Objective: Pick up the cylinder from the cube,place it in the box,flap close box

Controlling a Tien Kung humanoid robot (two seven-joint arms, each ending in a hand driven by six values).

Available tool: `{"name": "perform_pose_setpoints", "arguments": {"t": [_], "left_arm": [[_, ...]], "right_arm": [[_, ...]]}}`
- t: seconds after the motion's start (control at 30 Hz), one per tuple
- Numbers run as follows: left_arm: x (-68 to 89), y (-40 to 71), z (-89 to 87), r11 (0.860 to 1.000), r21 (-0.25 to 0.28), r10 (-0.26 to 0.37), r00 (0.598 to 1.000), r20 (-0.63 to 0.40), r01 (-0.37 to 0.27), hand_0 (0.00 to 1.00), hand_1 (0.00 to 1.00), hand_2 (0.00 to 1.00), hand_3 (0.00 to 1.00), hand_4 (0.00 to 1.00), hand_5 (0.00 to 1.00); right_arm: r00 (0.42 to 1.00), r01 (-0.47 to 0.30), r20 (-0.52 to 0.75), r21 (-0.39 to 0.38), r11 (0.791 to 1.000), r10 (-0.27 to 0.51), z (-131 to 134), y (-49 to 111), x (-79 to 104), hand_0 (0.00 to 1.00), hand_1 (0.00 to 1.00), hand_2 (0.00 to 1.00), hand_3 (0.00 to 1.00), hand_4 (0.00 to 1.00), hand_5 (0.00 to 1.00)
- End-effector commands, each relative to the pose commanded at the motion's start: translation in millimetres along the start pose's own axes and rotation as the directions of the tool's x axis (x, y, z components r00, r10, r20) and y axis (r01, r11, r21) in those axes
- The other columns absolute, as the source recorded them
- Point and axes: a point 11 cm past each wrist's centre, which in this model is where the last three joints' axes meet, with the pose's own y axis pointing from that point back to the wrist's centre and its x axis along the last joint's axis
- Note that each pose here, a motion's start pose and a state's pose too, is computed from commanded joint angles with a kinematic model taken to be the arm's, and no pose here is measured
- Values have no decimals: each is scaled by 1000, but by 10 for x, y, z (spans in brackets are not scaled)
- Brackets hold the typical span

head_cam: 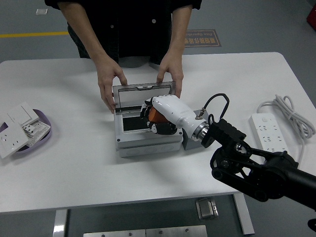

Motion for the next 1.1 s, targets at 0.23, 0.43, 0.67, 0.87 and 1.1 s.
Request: {"name": "perform_pose_setpoints", "arguments": {"t": [0.23, 0.43, 0.67, 0.87, 1.1], "left_arm": [[1, 0, 2, 1000, 0, 0, 1000, 2, 0, 610, 637, 627, 633, 684, 249], [1, 1, 3, 1000, 0, 0, 1000, 3, 0, 610, 637, 627, 633, 685, 248], [5, 1, 8, 1000, -2, 1, 1000, 4, -1, 610, 637, 627, 633, 684, 249], [2, 1, 6, 1000, -2, 0, 1000, 5, 0, 609, 636, 627, 633, 684, 248], [-9, 0, 4, 1000, -4, -2, 1000, 6, 2, 610, 637, 627, 632, 684, 248]], "right_arm": [[999, 24, -44, 13, 1000, -23, -13, -30, -40, 635, 606, 618, 645, 351, 7], [998, 34, -54, 15, 999, -33, 10, -42, -67, 726, 685, 687, 688, 434, 159], [998, 42, -50, 17, 999, -41, 50, -41, -93, 839, 739, 745, 778, 773, 303], [998, 46, -48, 28, 999, -44, 63, -42, -106, 852, 743, 749, 783, 851, 353], [999, 28, -20, 34, 999, -28, 59, -36, -84, 859, 747, 750, 790, 992, 425]]}}
